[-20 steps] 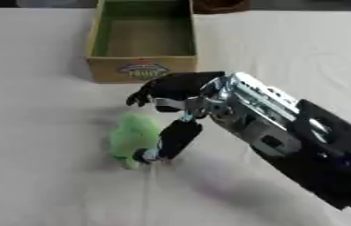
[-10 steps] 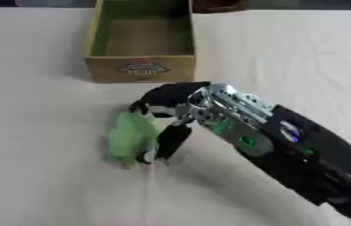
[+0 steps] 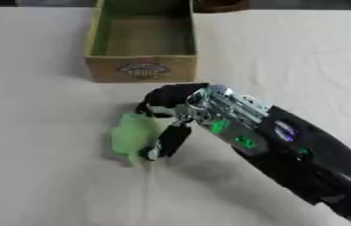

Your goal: Pick up objects on the table and place them in the box.

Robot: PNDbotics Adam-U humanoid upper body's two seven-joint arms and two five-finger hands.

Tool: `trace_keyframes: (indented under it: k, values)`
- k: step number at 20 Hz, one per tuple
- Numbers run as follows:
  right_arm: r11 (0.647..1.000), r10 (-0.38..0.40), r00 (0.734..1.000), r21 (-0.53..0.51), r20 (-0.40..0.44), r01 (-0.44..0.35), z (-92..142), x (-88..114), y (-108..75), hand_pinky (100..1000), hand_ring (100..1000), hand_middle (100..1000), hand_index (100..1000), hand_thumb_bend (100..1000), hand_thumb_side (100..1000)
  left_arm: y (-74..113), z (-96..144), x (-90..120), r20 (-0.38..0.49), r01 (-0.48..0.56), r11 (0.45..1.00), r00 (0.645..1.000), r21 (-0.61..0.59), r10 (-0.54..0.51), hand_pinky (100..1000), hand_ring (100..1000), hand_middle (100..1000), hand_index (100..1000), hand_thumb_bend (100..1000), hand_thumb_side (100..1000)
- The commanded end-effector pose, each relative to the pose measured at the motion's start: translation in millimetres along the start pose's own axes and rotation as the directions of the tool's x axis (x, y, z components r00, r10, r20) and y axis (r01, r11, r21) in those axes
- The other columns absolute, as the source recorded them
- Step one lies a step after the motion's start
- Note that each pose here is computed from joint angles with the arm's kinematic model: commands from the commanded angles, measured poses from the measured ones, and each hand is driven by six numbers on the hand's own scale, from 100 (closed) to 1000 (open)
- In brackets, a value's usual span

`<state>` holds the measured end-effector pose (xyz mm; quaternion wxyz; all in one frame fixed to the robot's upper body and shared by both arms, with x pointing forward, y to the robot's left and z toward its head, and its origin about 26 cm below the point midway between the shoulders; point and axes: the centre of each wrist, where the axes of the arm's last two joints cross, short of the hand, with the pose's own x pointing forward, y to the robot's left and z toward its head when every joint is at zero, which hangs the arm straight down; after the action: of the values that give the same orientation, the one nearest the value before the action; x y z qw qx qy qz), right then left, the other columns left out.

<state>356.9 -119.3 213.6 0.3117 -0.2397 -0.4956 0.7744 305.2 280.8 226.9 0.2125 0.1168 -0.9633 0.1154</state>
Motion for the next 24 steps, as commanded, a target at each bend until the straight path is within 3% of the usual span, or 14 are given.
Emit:
trace_keyframes:
  k: [1, 9, 15, 24]
  values:
    - [0.999, 0.015, 1.0, -0.052, -0.005, -0.015, 8, 1, -10.2, 724, 847, 679, 811, 113, 418, 0.6, -7, 6, 0.032, 0.002, 1.0, 0.999, -0.008, -0.002, 653, 814, 783, 839, 100, 976]
    - [0.994, 0.008, 0.999, -0.111, 0.035, -0.004, 29, 16, -24.8, 704, 834, 630, 760, 100, 231, 1.1, -7, 6, 0.031, 0.006, 1.0, 0.999, -0.006, -0.006, 653, 812, 783, 838, 100, 973]
    - [0.976, -0.012, 0.999, -0.217, 0.038, 0.02, 54, 22, -44.7, 687, 820, 608, 738, 100, 154, 1.9, -7, 6, 0.03, 0.009, 1.0, 1.0, -0.003, -0.009, 652, 809, 783, 838, 100, 970]
    - [0.867, -0.054, 0.998, -0.496, -0.019, 0.037, 106, 19, -94.4, 659, 790, 573, 711, 100, 179, 2.3, -6, 6, 0.025, 0.012, 1.0, 1.0, -0.004, -0.012, 652, 807, 783, 837, 100, 970]
